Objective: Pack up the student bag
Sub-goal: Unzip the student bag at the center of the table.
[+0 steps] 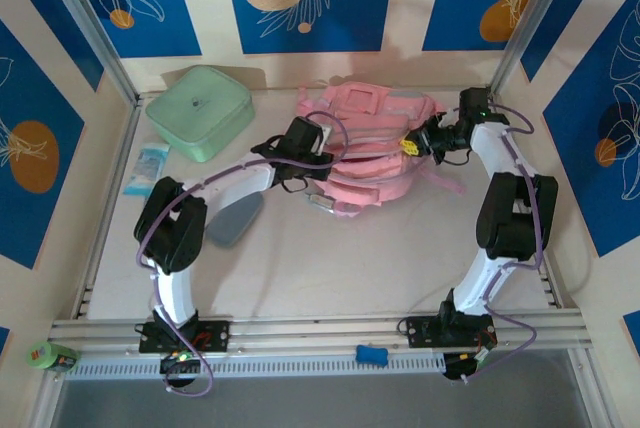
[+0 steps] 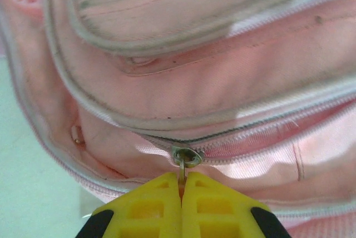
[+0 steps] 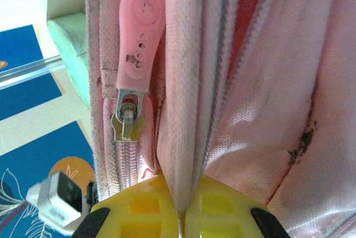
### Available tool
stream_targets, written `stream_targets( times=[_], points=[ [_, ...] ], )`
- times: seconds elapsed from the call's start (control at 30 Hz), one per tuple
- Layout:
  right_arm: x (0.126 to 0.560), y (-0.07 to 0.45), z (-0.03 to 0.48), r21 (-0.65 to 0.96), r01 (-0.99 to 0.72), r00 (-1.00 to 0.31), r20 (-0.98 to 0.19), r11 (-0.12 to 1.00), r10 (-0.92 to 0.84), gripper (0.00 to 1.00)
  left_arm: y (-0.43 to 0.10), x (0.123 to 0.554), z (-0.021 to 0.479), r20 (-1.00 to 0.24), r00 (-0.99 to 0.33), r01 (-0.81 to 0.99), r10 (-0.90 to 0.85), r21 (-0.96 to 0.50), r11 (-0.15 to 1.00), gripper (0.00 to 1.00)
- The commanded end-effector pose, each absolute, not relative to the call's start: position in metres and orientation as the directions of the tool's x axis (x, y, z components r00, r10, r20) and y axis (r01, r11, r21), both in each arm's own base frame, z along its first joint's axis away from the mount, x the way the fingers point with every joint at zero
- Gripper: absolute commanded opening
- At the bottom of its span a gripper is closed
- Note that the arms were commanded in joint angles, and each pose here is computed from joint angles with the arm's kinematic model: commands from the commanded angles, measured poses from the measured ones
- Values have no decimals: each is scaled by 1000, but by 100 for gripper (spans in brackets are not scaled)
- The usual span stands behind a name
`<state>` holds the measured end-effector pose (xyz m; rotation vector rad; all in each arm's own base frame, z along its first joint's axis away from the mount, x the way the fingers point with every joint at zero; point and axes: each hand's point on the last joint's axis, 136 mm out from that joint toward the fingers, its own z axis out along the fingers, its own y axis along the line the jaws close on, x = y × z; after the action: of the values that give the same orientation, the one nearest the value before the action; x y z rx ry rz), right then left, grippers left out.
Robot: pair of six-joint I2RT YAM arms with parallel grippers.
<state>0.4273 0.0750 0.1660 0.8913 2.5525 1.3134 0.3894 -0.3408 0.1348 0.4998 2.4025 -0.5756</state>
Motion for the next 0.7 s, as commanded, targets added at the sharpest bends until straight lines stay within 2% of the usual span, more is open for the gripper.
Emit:
stream_targets(
  times=[0.0,0.13,0.3,0.47,0.67],
  points=[
    [462,37,182,786,390,-780,5,480,626,11,-363,369,144,-602,-765,496,230,-321,807,0],
    [446,55,191,827,365,-796,39,427,604,38,-401,368,152,-609,-762,518,219,-371,770,0],
    [403,88,188,855,387,-803,128,345,583,55,-421,369,154,-616,-759,533,213,-399,746,0],
    [388,123,177,851,414,-786,154,324,598,63,-419,370,153,-620,-755,531,213,-387,754,0],
    [397,144,152,806,471,-750,152,359,643,64,-416,369,149,-617,-758,524,211,-385,760,0]
  ],
)
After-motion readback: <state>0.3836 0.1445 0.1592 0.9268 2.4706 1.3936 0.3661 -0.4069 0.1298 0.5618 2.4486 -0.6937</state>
